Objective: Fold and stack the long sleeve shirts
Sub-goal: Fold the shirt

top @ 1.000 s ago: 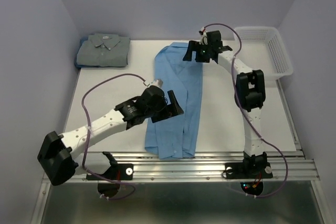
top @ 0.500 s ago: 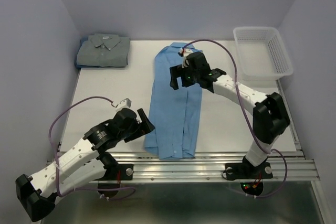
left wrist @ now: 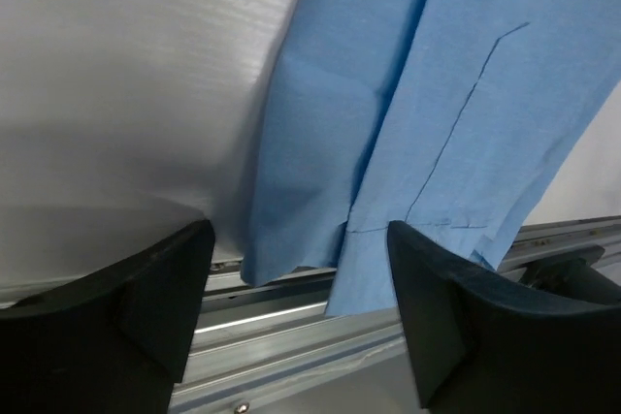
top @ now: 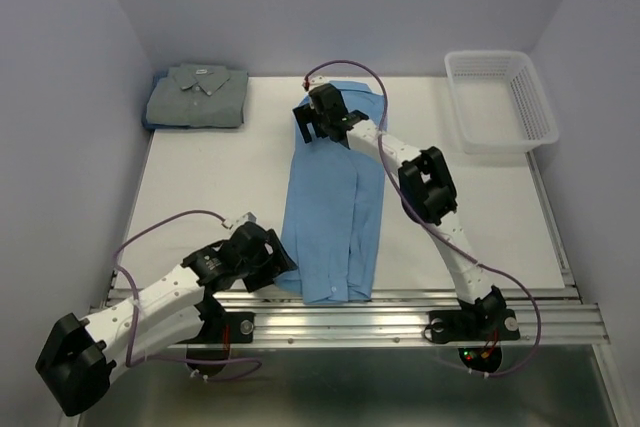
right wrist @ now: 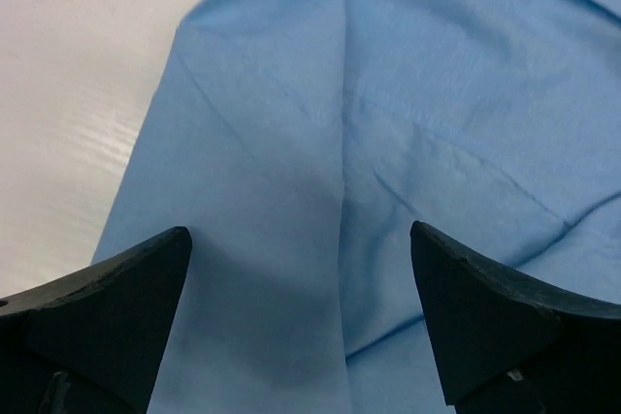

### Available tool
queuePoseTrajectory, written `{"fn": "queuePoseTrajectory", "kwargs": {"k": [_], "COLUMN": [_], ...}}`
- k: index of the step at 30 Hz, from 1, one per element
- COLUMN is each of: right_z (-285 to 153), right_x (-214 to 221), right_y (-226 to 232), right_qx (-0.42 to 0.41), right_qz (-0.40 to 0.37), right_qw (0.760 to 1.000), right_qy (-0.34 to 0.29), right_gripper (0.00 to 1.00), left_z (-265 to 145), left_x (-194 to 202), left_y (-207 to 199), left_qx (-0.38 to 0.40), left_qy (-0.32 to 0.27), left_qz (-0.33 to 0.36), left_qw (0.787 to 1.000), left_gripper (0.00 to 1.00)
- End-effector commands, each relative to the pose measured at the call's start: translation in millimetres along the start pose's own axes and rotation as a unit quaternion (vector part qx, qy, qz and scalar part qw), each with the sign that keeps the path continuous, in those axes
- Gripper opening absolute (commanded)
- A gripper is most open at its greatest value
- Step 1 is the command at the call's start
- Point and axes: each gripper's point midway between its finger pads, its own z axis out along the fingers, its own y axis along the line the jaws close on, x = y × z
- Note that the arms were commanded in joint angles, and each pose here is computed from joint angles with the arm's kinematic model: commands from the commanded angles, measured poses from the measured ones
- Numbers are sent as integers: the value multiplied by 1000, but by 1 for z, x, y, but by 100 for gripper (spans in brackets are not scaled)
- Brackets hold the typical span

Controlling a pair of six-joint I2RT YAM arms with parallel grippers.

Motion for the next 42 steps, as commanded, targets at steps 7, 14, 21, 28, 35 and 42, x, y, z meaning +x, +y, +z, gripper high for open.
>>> {"fn": "queuePoseTrajectory", "kwargs": {"k": [7,14,21,28,35,42], "right_z": [29,51,60,69,66,72], "right_x": [-68,-60,-58,-62,-89,-83], "right_y": [0,-6,4,-23,-70,-65], "right_qx": [7,-36,-61,-24,-26,-73], "right_qz": [27,87,85,131,226,194], "right_qw": [992,988,985,979,953,959], "right_qy": [-120,-124,-138,-152,-198,-193], "right_gripper": [100,91,39,20,19,24], "left_z": [12,25,33,31,29,32], "left_x": [-19,-17,-12,-1,5,6], "left_y": [-6,-1,1,2,9,7], "left_qx": [-7,-60,-88,-78,-85,-87], "left_qy": [-35,-7,25,53,65,73], "left_qz": [-25,17,49,53,44,46], "left_qw": [999,998,995,994,993,992], "left_gripper": [58,39,0,0,0,0]}}
